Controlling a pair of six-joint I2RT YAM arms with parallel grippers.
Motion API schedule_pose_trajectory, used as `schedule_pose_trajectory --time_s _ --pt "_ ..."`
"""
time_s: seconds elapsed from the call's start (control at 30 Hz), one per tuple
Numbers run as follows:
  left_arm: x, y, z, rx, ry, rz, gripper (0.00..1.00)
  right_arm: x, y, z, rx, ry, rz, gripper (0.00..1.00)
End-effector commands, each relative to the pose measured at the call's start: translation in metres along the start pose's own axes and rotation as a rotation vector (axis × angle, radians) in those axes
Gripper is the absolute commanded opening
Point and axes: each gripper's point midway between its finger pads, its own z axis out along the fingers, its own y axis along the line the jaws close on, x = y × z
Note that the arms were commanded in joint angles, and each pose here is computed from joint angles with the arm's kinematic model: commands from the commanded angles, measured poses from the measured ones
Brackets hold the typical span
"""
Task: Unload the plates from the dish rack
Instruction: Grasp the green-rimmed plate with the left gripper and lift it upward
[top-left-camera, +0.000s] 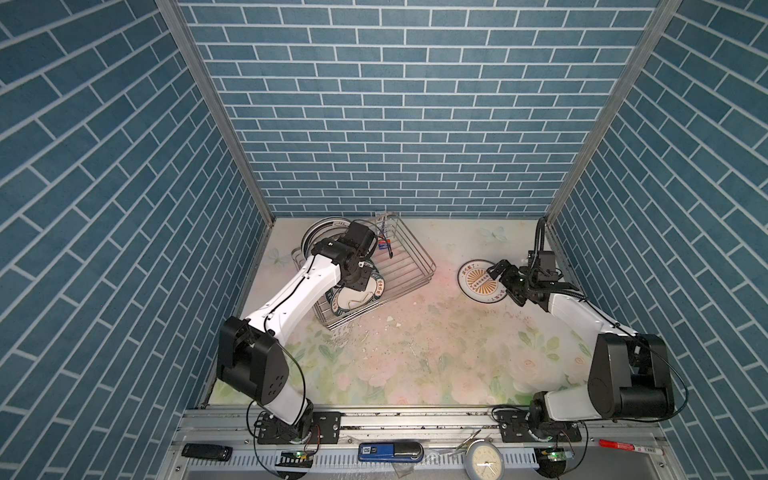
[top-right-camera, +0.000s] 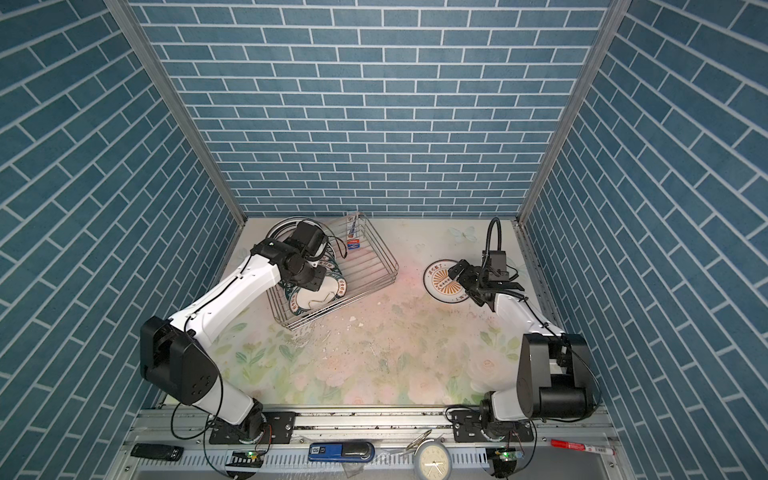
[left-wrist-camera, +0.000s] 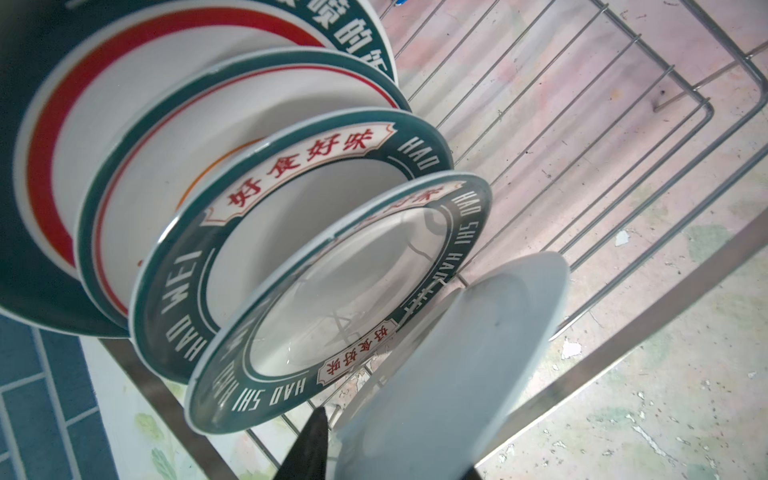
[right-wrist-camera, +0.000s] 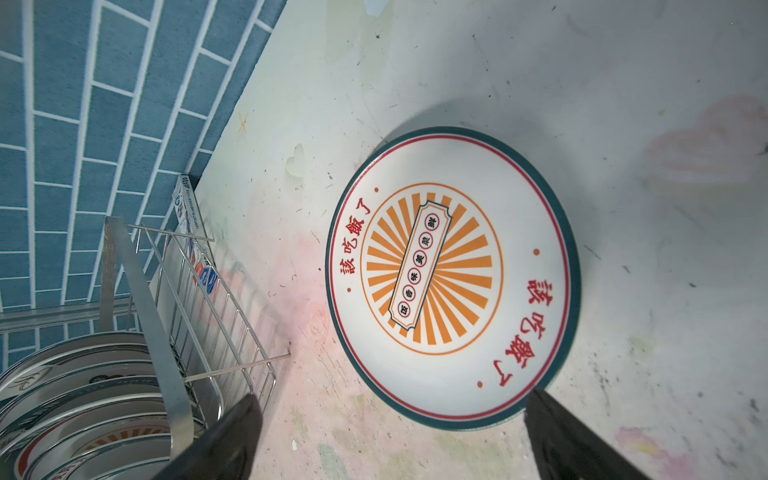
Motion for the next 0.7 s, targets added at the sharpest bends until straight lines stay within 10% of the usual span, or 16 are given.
schedule_pose_trajectory --time_s 0.0,0.67 --pt "0.012 -0.006 0.001 0.033 0.035 0.01 0.37 0.006 -0.007 0.006 0.001 0.019 -0.013 0.99" --pt "0.014 0.003 0.009 -0.036 0.069 0.034 0.18 0.007 -0.003 0.006 -0.025 0.023 -0.013 0.99"
